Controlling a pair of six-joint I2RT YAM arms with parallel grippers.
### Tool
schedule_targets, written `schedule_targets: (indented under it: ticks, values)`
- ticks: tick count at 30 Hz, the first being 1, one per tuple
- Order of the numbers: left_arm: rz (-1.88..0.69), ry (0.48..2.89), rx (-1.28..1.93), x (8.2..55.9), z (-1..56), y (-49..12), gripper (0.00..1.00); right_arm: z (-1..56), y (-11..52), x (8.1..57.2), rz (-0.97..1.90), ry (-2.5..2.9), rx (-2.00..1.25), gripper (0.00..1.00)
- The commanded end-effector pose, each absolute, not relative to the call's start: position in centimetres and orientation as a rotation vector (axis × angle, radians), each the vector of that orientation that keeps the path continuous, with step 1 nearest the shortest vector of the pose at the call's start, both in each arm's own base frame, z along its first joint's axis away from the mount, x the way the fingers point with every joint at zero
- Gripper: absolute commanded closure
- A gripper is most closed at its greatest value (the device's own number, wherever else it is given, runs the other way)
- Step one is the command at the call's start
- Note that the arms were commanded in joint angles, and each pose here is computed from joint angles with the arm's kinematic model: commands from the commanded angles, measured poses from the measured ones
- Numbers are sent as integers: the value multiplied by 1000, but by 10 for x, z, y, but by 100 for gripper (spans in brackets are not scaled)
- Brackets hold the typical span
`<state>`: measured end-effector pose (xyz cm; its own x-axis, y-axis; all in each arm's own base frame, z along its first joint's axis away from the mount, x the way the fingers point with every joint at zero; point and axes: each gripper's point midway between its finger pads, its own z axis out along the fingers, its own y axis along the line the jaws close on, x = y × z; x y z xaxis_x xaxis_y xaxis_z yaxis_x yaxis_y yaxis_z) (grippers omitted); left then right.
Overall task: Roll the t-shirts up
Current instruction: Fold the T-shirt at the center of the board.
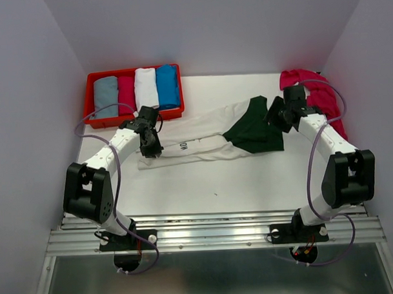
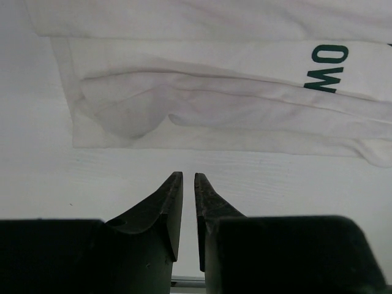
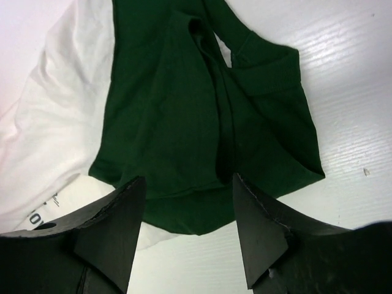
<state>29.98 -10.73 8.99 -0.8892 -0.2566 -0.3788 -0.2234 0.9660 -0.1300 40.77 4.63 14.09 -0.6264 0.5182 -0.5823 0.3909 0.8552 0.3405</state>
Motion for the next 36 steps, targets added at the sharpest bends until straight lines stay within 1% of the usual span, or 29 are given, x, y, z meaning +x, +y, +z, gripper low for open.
schedule_targets:
  ticks: [1, 7, 10, 13, 19, 22, 26, 30, 33, 34, 36]
  values:
    - [-73, 2758, -357, 297, 70, -103, 75, 155, 51, 406, 295, 2272, 641, 36]
    - [-59, 2770, -383, 315, 55, -104, 75, 142, 55, 391, 311, 2330, 627, 36]
    - [-43, 2771, -382, 330, 50, -100, 76, 133, 61, 383, 347, 2369, 612, 34]
    - [-21, 2751, -401, 347, 53, -92, 77, 122, 69, 378, 397, 2413, 605, 32]
    - [54, 2670, -519, 369, 68, -63, 77, 103, 81, 381, 471, 2452, 594, 32]
    - [45, 2614, -555, 375, 82, -61, 77, 93, 85, 386, 487, 2478, 595, 37]
    - [34, 2606, -562, 373, 86, -61, 77, 81, 84, 389, 475, 2502, 630, 41]
    - [23, 2608, -554, 369, 86, -62, 77, 73, 85, 389, 473, 2519, 655, 44]
    - [10, 2614, -546, 366, 86, -64, 77, 71, 83, 393, 458, 2516, 677, 50]
    - [8, 2611, -546, 365, 86, -64, 77, 71, 82, 394, 451, 2511, 687, 57]
    - [-3, 2610, -544, 365, 87, -65, 77, 72, 81, 398, 447, 2495, 698, 64]
